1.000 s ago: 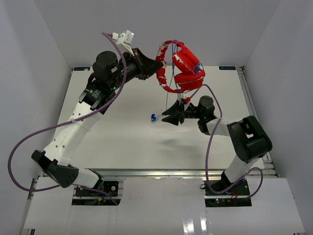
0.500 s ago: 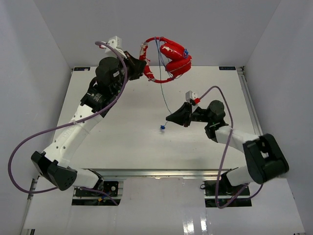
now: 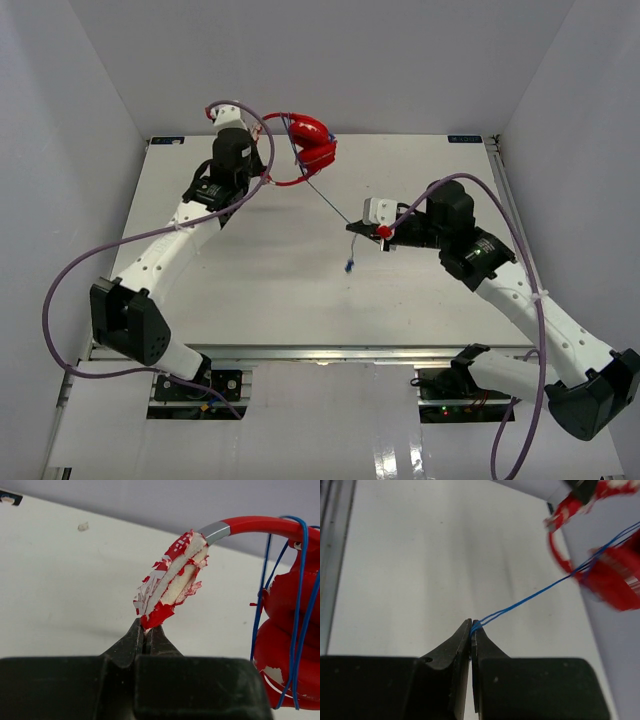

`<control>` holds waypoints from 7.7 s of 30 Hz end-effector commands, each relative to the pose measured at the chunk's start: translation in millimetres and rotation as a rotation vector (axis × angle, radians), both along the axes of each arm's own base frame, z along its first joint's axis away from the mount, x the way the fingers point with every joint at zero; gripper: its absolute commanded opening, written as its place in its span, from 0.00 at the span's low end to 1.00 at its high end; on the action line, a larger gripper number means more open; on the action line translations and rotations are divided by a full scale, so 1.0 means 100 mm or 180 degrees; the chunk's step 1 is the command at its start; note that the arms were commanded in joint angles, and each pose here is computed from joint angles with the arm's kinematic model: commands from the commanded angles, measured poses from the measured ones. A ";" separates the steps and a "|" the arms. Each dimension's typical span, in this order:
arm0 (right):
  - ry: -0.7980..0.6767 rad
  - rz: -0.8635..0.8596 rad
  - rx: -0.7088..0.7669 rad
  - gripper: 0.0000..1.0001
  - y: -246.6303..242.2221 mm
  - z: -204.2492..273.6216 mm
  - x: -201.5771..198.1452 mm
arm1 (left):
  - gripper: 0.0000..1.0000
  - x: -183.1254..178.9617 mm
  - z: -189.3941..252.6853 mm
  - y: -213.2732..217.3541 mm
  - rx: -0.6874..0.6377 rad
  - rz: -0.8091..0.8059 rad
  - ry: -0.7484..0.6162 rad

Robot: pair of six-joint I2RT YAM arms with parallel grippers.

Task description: Wrap the headphones

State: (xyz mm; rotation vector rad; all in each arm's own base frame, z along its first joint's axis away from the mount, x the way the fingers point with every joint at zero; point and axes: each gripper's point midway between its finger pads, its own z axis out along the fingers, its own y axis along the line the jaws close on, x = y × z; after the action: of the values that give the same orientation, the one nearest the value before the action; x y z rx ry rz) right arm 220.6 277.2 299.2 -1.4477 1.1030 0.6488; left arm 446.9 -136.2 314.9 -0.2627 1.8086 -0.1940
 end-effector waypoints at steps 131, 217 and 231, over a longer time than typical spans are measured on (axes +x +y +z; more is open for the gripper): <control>0.0486 0.0558 0.0705 0.81 -0.41 -0.07 0.40 | 0.00 -1.89 1.28 -1.54 -0.0242 -0.3460 -0.0872; 0.1558 0.0529 0.0865 0.08 -0.17 -0.38 -0.19 | 0.00 -1.12 0.84 -1.07 -0.1392 -0.1485 -0.0850; 0.2361 0.0209 0.0884 0.08 0.04 -1.30 0.34 | 0.00 -0.70 -1.08 -0.99 -0.1630 -0.0433 0.0257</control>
State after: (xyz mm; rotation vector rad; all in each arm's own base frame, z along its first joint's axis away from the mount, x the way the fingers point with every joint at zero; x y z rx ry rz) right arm 239.7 272.8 176.6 -1.0403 1.4767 1.3806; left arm 359.5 -243.4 201.7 -0.3098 1.9346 -0.7191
